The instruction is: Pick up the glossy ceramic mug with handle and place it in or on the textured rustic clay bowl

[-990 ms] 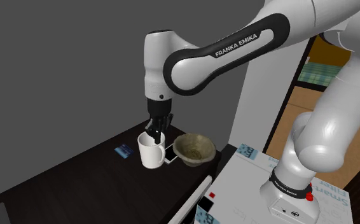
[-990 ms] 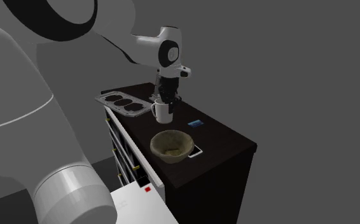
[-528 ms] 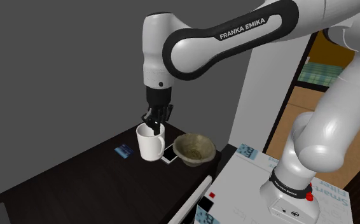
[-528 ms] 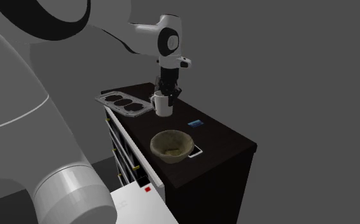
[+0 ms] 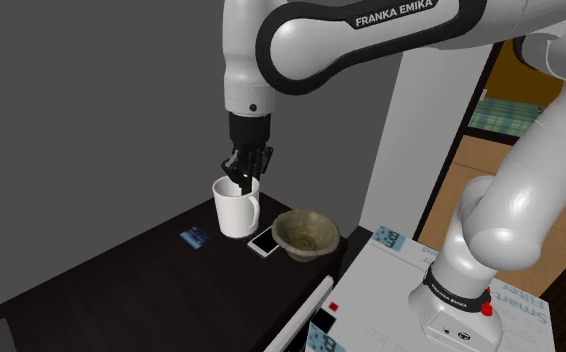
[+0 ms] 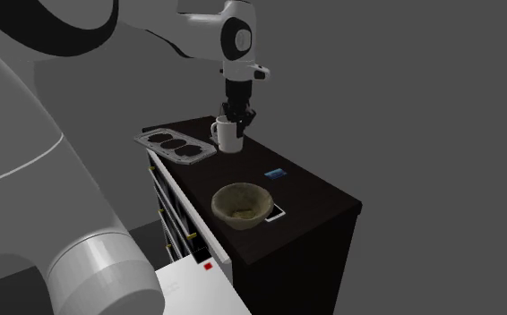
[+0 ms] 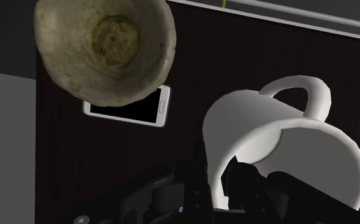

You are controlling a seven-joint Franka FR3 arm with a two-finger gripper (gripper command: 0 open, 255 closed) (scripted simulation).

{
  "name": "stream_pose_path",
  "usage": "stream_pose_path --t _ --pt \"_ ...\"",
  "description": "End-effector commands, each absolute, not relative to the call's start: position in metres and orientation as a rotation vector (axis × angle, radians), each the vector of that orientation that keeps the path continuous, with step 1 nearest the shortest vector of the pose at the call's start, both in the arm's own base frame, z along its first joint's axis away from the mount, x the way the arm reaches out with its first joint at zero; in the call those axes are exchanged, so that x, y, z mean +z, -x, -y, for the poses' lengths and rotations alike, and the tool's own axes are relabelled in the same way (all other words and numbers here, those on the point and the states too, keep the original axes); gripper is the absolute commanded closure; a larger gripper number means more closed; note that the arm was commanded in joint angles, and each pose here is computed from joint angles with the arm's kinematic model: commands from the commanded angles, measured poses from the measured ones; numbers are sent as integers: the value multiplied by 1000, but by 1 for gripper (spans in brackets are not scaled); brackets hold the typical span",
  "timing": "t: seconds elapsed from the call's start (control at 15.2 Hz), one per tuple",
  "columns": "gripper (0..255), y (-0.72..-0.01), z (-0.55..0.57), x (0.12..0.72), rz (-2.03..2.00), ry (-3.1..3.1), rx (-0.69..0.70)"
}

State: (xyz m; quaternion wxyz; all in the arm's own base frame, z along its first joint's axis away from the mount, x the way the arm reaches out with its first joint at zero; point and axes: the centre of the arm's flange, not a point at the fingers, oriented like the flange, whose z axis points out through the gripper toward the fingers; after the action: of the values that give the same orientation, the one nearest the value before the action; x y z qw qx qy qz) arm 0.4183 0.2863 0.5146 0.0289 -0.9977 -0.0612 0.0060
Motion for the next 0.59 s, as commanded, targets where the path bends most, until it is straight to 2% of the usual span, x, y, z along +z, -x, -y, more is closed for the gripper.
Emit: stream_pose_path --t 0.0,0.53 --pt "255 -413 -275 521 189 3078 19" --pt "255 -366 -181 534 189 3078 19"
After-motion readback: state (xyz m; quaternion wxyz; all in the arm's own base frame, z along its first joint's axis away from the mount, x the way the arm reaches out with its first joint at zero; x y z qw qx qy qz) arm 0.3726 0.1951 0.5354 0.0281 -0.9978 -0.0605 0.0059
